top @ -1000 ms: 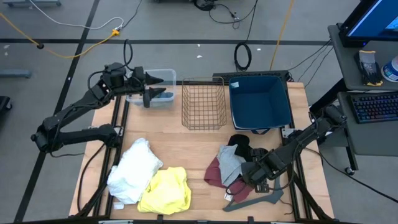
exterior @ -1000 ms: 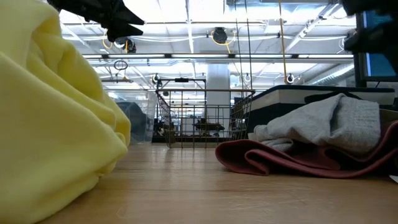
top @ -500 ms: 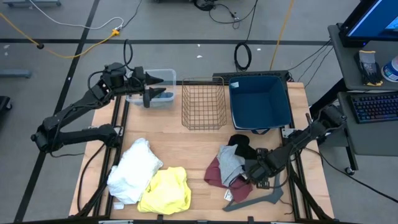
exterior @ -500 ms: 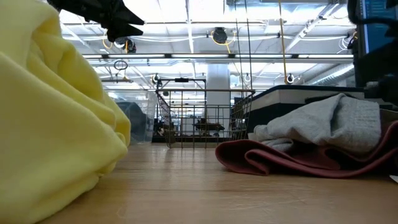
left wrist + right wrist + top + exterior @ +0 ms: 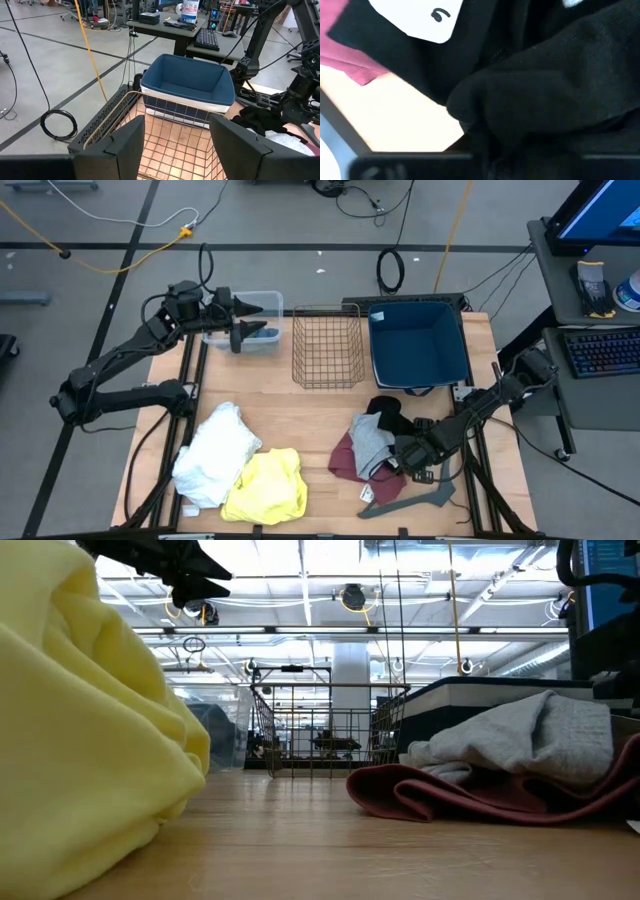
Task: Pick & Place Cloths
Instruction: Put the black sock into the transparent container
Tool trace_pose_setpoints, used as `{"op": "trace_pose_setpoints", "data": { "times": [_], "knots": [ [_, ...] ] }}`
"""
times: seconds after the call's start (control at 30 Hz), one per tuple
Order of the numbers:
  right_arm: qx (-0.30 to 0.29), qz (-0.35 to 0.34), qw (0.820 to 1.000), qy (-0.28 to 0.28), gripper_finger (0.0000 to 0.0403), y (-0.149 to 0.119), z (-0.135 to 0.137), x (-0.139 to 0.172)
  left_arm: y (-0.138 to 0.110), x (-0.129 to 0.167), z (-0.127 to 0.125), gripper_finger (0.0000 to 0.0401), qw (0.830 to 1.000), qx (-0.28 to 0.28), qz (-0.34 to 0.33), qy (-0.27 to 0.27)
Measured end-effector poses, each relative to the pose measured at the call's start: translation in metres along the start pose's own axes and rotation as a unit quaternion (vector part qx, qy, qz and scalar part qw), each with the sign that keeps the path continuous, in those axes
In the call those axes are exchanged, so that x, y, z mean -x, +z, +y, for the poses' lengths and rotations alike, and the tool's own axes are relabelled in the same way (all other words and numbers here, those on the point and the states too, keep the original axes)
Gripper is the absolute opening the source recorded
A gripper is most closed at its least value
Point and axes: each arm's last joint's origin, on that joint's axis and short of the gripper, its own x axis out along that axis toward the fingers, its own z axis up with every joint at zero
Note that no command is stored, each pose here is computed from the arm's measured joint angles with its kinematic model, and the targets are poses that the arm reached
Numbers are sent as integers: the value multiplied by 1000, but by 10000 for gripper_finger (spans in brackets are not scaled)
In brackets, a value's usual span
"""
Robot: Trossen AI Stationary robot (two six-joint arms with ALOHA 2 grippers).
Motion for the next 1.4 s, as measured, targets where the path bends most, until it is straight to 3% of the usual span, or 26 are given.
{"op": "trace_pose_setpoints", "data": {
  "times": [0.1, 0.8, 1.4],
  "knots": [
    [0, -5, 1000, 17, 11, 2, 3, 7, 0, 0, 0, 227, 1000, 2, 0, 0],
    [-25, -162, 979, 124, 8, 3, 5, 96, 0, -7, -20, 227, 998, -12, 4, -54],
    [-24, -201, 965, 167, 14, -9, -6, 119, -1, -10, -31, 227, 996, -18, 7, -82]
  ]
}}
